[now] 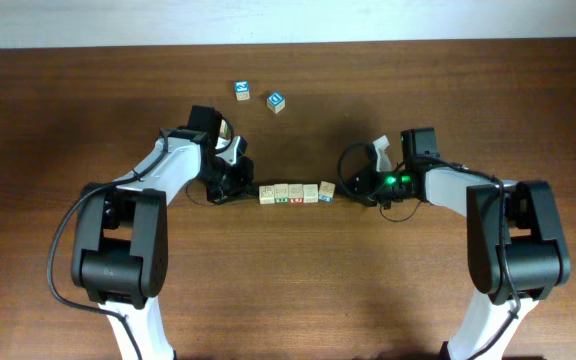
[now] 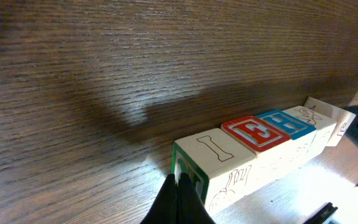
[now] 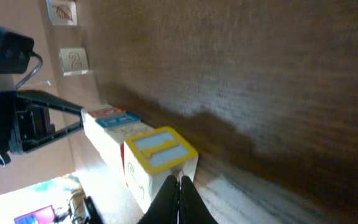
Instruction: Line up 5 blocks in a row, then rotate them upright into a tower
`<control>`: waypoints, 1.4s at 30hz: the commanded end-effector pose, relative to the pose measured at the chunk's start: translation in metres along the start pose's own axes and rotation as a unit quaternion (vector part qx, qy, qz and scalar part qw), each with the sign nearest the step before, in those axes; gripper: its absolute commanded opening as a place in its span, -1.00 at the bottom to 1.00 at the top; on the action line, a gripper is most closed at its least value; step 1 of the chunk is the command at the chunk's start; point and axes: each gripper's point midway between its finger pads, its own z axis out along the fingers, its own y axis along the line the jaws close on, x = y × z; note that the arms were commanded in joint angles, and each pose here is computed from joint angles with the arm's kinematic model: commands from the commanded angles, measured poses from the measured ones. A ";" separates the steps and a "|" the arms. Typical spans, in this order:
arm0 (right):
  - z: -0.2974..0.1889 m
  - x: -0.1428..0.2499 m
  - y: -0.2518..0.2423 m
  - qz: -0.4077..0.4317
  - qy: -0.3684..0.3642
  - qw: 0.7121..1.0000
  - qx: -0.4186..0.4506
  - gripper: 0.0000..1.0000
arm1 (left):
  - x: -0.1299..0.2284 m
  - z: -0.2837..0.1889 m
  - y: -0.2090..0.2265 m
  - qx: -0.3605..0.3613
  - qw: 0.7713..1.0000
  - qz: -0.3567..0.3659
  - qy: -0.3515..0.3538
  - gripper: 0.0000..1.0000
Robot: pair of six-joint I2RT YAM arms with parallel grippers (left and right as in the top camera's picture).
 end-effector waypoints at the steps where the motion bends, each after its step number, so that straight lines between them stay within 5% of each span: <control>1: 0.001 -0.008 -0.004 0.008 -0.017 1.000 0.007 -0.92 | 0.004 0.004 0.003 0.005 1.000 -0.010 0.009 -1.00; 25: 0.015 -0.008 0.015 -0.027 -0.015 0.999 -0.009 -0.91 | 0.004 0.004 0.003 0.005 1.000 -0.010 0.009 -1.00; 31: -0.014 -0.035 0.016 -0.004 -0.037 0.999 -0.024 -0.89 | 0.006 0.004 0.003 0.004 1.000 -0.011 0.012 -1.00; 42: 0.010 0.014 -0.003 0.058 0.033 0.995 0.068 -0.92 | 0.006 0.004 0.003 0.004 1.000 -0.011 0.012 -1.00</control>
